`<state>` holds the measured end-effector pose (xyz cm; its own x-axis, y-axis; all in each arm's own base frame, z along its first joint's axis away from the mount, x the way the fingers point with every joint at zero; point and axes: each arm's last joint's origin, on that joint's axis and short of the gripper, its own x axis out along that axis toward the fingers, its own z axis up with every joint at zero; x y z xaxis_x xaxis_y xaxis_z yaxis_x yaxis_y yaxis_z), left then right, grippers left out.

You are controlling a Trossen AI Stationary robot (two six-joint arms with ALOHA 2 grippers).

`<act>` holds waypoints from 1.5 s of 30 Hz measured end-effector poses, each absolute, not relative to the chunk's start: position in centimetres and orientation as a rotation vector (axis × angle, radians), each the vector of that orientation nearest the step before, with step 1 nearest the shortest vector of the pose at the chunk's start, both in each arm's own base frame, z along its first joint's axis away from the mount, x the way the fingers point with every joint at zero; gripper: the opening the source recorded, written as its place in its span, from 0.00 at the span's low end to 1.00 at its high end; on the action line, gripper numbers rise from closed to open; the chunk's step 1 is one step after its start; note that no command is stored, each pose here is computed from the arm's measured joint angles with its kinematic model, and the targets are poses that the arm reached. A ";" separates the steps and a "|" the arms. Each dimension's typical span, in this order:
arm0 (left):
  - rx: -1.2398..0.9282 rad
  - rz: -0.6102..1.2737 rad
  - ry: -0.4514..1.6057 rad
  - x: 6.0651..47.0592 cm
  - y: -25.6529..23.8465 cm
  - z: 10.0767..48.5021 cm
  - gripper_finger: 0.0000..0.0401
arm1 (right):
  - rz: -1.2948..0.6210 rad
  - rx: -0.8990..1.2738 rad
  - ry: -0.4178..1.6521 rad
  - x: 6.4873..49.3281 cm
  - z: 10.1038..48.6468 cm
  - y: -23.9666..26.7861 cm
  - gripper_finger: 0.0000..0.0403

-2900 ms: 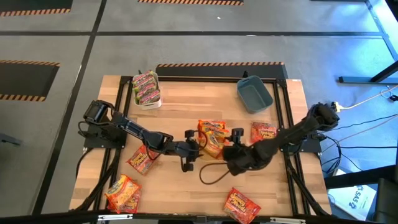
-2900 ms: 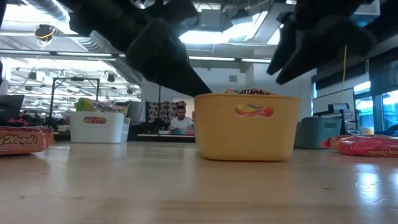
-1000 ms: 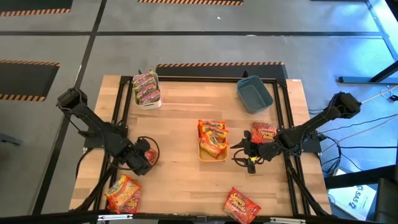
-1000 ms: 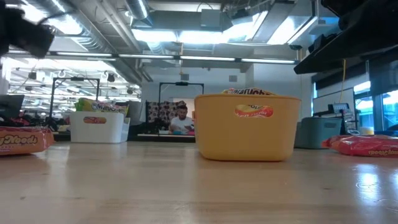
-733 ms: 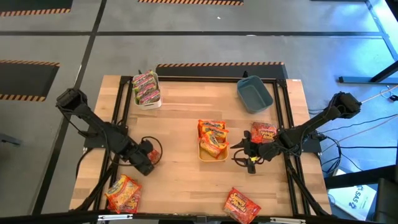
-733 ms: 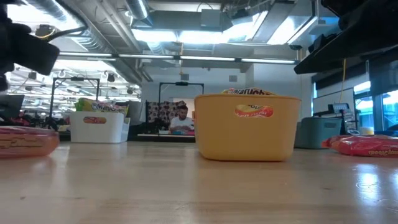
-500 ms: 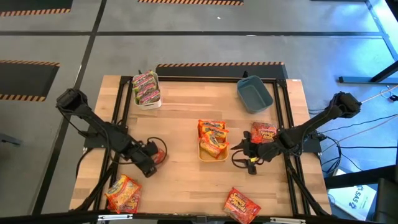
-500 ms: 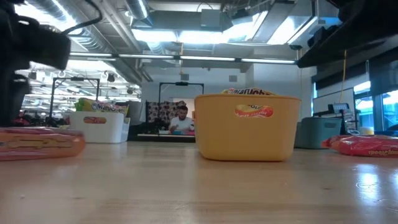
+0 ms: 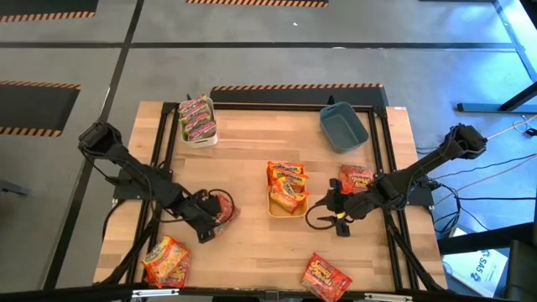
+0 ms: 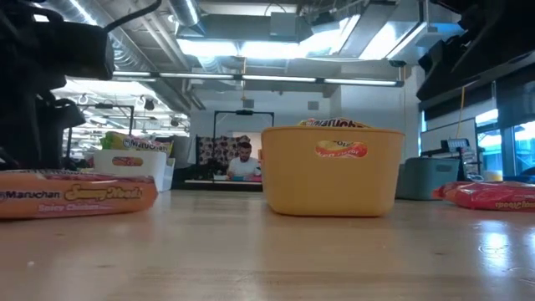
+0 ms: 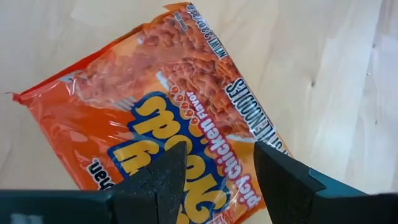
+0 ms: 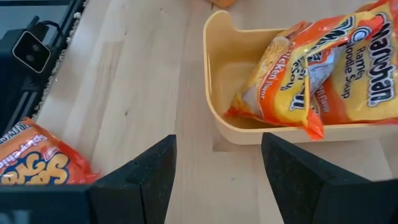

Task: Sort Maruchan noodles
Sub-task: Put the orange noodle pack into the yellow bin

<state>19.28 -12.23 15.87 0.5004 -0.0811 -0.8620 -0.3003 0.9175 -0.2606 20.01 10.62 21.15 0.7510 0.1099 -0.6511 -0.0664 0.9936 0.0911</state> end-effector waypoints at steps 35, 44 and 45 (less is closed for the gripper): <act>-0.774 0.303 1.337 15.5 -11.0 19.5 0.45 | 0.086 0.056 0.720 20.0 21.1 10.6 0.55; -0.987 0.016 1.322 16.5 -14.1 20.5 0.45 | 0.081 0.070 0.719 20.0 21.1 10.6 0.55; -1.009 0.030 1.348 16.2 -14.4 20.5 0.45 | 0.080 0.070 0.719 20.0 21.1 10.6 0.55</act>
<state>16.16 -14.39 20.48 0.2865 -0.5162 -0.8072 -0.5510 0.6004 -0.5796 19.99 10.57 21.08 0.7494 0.0977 -0.6549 -0.0493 0.9945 0.0920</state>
